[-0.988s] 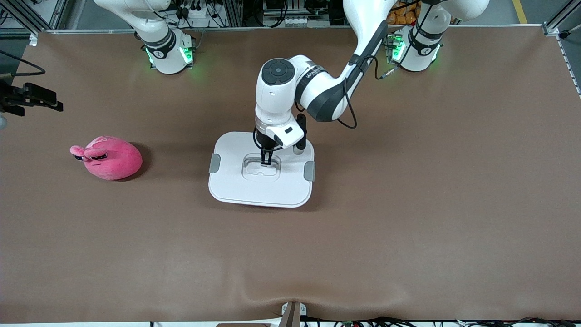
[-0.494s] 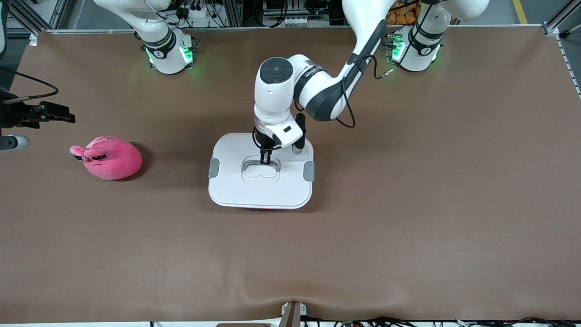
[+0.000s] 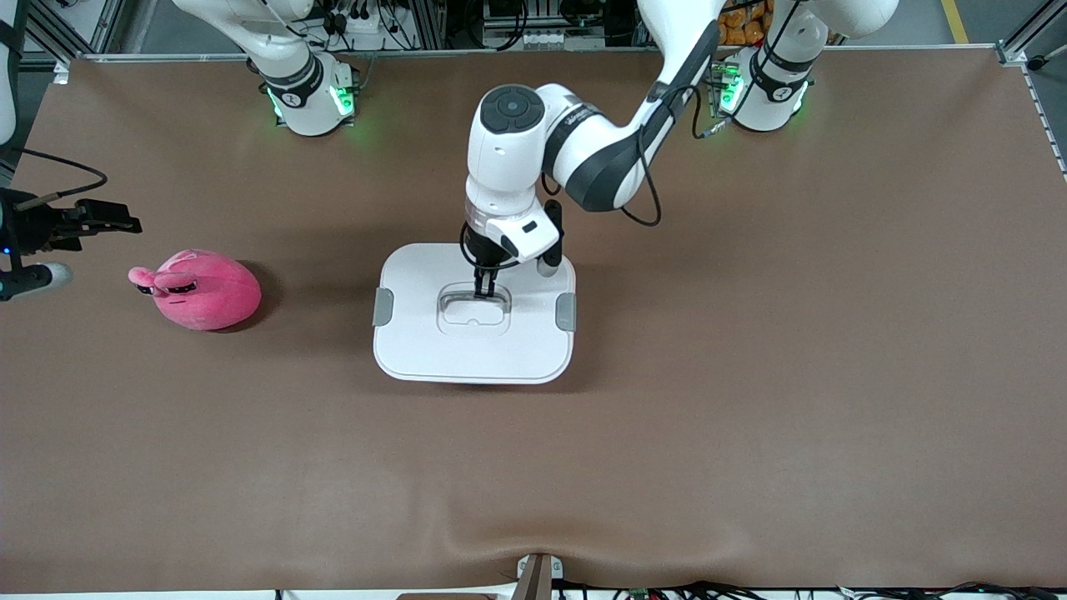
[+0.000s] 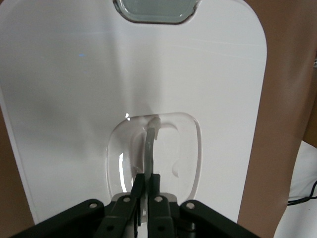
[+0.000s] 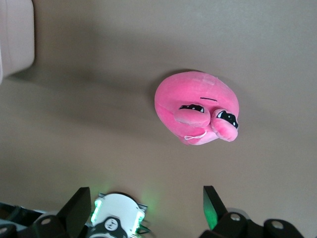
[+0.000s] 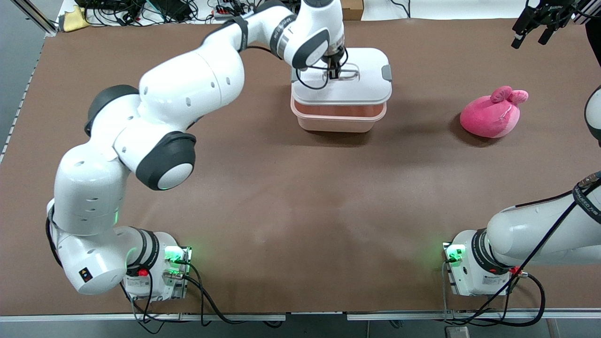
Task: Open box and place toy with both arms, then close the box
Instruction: 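Lift the lid off with the left gripper while the right gripper reaches the toy, then grasp the pink plush toy with the right gripper, then lift the pink toy with the right gripper and carry it over the box, then lower the pink toy into the box and open the right gripper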
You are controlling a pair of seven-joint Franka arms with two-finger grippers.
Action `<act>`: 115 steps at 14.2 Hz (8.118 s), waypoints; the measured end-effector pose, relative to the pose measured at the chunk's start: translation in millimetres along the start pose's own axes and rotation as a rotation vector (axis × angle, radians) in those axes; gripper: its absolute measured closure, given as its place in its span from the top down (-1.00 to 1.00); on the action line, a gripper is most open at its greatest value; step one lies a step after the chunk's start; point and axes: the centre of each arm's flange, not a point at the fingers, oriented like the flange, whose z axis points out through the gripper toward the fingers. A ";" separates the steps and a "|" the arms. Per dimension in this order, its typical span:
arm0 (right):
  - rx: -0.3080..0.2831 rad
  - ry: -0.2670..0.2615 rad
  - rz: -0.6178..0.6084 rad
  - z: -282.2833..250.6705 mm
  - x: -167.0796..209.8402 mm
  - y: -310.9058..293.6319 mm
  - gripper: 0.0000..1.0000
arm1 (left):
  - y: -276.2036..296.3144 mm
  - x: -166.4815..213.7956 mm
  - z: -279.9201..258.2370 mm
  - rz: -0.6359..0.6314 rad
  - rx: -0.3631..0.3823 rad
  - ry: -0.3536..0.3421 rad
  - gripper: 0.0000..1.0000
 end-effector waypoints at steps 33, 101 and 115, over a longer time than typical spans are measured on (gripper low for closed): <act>-0.074 -0.005 -0.900 169.7 34.0 54.1 1.00 | 99.8 482.5 -155.1 0.368 0.158 0.073 -0.87; 0.181 0.159 0.233 47.3 142.0 -349.8 -0.77 | 198.3 441.9 -80.6 -0.049 0.127 0.045 -0.87; 0.159 0.118 0.241 105.8 178.6 -362.8 -0.77 | 198.7 443.2 -82.4 -0.051 0.124 0.044 -0.87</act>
